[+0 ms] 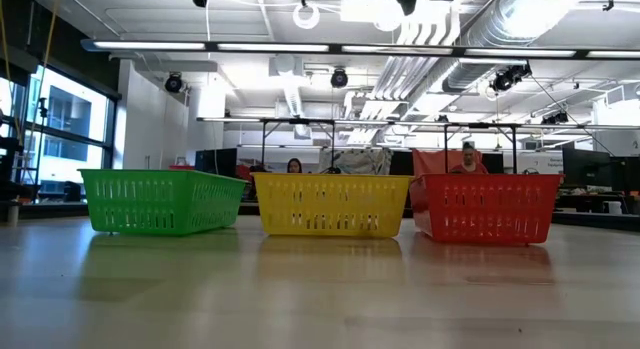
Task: Sort Halloween decoration
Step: Put the white skull toy into the yellow basket
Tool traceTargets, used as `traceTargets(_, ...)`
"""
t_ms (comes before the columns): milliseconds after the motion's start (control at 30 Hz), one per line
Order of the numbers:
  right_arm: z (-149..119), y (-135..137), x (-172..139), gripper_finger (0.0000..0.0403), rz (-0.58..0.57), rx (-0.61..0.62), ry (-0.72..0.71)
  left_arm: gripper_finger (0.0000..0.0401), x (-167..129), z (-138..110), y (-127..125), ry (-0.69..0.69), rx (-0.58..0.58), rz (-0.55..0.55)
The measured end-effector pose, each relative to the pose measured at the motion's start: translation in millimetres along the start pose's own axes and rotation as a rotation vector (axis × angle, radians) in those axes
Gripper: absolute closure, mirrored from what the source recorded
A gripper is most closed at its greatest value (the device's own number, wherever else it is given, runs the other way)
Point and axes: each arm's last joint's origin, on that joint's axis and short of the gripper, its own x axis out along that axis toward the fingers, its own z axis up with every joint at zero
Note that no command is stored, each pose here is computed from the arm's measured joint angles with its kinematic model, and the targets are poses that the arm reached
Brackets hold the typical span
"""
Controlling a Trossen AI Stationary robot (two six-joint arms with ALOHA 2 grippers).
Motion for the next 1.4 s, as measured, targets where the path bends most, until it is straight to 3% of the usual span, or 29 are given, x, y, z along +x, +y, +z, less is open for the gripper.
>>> traceTargets(233, 0.2, -0.4, 0.0, 0.0203, -0.004, 0.000, -0.001, 0.0245, 0.0, -0.1, 0.0, 0.001, 0.000, 0.000)
traceTargets(567, 0.0, -3.8, -0.3, 0.0203, -0.118, 0.042, -0.014, 0.0245, 0.1, -0.1, 0.0, 0.001, 0.000, 0.000)
traceTargets(800, -11.1, -16.3, -2.8, 0.0203, -0.375, 0.147, 0.055, 0.0245, 0.1, -0.2, 0.1, 0.002, 0.024, 0.000)
traceTargets(1100, -36.1, -49.1, -17.9, 0.0203, -0.793, 0.435, 0.172, 0.0245, 0.1, -0.4, 0.1, 0.004, 0.061, 0.000)
traceTargets(1400, -60.2, -88.4, -31.6, 0.0203, -1.066, 0.556, 0.365, 0.0245, 0.1, -6.1, 0.8, 0.063, 0.059, 0.006)
